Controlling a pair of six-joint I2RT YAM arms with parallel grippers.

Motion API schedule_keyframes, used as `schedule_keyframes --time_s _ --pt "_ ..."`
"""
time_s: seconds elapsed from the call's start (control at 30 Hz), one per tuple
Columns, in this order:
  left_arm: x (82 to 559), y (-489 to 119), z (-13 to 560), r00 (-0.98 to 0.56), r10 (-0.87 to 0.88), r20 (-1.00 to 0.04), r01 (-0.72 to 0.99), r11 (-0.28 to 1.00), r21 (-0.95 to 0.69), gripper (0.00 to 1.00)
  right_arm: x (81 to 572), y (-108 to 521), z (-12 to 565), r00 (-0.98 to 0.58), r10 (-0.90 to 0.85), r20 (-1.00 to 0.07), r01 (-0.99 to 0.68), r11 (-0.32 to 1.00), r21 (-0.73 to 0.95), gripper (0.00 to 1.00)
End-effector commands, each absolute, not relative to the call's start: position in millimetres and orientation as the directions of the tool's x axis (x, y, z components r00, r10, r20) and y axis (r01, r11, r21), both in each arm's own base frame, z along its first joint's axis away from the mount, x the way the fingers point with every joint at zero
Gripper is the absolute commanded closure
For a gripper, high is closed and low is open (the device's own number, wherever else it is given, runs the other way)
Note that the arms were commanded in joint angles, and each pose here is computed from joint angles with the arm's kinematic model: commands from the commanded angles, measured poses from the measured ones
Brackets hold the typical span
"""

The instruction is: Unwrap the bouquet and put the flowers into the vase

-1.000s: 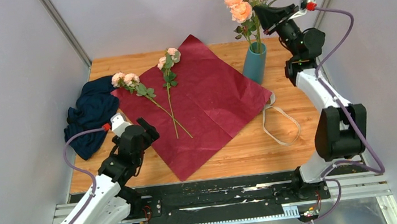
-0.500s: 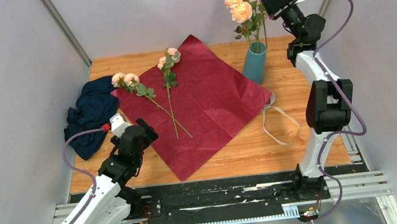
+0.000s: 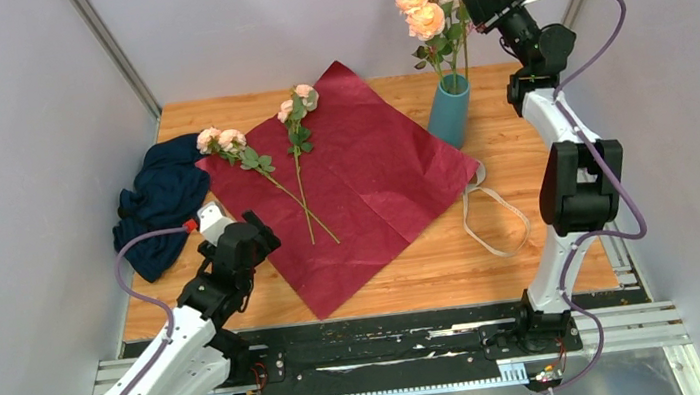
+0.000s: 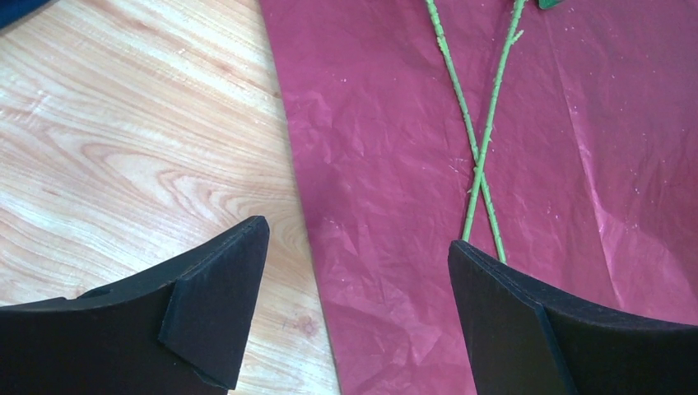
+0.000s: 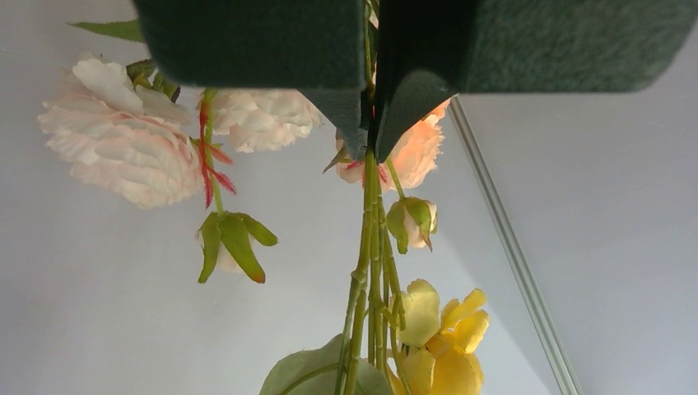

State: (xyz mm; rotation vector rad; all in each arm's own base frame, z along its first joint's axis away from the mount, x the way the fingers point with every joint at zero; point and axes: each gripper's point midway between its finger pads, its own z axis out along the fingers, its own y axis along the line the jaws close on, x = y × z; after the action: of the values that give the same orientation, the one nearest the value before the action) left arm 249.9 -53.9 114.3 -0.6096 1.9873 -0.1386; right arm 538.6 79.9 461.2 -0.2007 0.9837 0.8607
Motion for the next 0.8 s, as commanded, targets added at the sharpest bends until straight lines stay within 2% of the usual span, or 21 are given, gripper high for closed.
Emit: schedule_keyframes --time_s 0.0,0.37,0.4,0.43,0.47,0.57,0.63,0.77 --pt "253 -50 116 -0.336 -0.476 -0.813 -0.37 0.86 -0.351 0.11 539 73 444 0.274 0.559 -0.783 -0.721 0.658 0.218 1.0" --pt "256 -52 109 -0.358 -0.459 -0.813 -0.366 0.87 -0.33 0.11 543 72 363 0.195 0.565 -0.802 -0.688 0.661 0.298 1.0" --pt "257 -54 108 -0.362 -0.46 -0.811 -0.364 0.87 -0.332 0.11 542 71 357 0.188 0.565 -0.803 -0.683 0.663 0.307 0.98" --pt "257 -55 107 -0.364 -0.462 -0.809 -0.36 0.871 -0.335 0.11 541 71 355 0.184 0.568 -0.802 -0.68 0.662 0.314 0.82" --pt "258 -56 107 -0.367 -0.462 -0.807 -0.358 0.871 -0.336 0.11 539 71 353 0.186 0.57 -0.8 -0.674 0.666 0.318 0.72" --pt "259 -58 106 -0.371 -0.463 -0.805 -0.354 0.872 -0.339 0.11 534 71 353 0.189 0.561 -0.806 -0.668 0.675 0.313 0.53" --pt "259 -59 106 -0.372 -0.466 -0.803 -0.352 0.871 -0.342 0.11 529 71 357 0.197 0.557 -0.807 -0.667 0.679 0.306 0.47" --pt "260 -62 105 -0.375 -0.476 -0.795 -0.345 0.868 -0.357 0.11 513 71 371 0.226 0.556 -0.8 -0.673 0.683 0.284 0.44"
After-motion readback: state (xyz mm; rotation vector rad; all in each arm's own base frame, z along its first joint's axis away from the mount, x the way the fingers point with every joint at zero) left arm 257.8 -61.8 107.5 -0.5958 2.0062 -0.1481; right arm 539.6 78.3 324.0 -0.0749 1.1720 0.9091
